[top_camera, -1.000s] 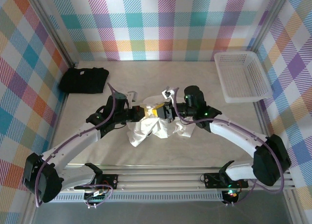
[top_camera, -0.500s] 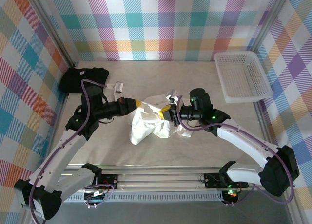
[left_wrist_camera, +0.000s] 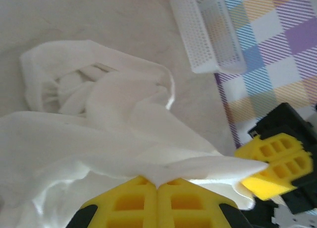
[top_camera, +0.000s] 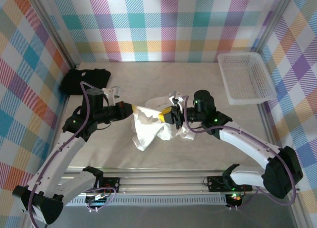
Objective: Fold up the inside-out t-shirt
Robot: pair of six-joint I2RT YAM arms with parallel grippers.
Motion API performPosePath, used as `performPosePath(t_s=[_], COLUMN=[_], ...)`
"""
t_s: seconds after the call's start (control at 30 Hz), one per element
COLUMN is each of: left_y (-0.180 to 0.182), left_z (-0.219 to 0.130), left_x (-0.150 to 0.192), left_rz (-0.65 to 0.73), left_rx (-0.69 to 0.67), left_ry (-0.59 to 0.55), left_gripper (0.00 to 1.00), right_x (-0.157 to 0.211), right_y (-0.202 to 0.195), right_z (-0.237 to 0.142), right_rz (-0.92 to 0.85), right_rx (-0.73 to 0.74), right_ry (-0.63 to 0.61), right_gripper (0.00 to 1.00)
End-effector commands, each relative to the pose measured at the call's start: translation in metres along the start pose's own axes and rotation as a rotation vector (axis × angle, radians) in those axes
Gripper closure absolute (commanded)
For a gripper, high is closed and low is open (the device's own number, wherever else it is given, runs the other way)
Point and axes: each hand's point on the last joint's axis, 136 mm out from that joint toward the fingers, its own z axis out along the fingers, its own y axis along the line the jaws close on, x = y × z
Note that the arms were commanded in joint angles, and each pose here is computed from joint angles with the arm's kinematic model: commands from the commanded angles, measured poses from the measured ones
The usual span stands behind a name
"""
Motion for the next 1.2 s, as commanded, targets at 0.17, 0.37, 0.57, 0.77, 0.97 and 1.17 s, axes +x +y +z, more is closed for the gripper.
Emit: performPosePath(t_s=[0.17,0.37,0.57,0.77,0.97,1.17], left_y=[0.056,0.063,0.057,0.055,0.045,0.051], left_z=[0.005,0.007,0.016,0.042,0.067,0.08], left_x=[0.016,0.038,0.045,0.033,0.027,0.024], left_rz=[-0.032,-0.042,-0.006,0.024,0.047,0.053], left_rx=[-0.189,-0.173,-0.142,-0.13,-0.073,-0.092], left_ry=[-0.042,-0.031,-0.016,0.002,0.026,0.03], left_gripper=[0.83,0.63,0.52,0.52,0.52,0.63], right_x=[-0.015,-0.017,-0.014,-0.013,-0.012,-0.01], right_y=[0.004,-0.003,-0.002,-0.001,0.001,0.002], right_z=[0.031,0.044,0.048,0.046,0.044,0.042], right_rz=[0.107,0.156,0.154,0.151,0.142,0.135], right_rx=[-0.087,-0.083,-0.095,-0.089,-0.08,-0.074], right_ry=[-0.042,-0.047,-0.033,-0.027,-0.023,-0.016], right_gripper=[1.0,1.0,1.0,1.0,1.0,1.0])
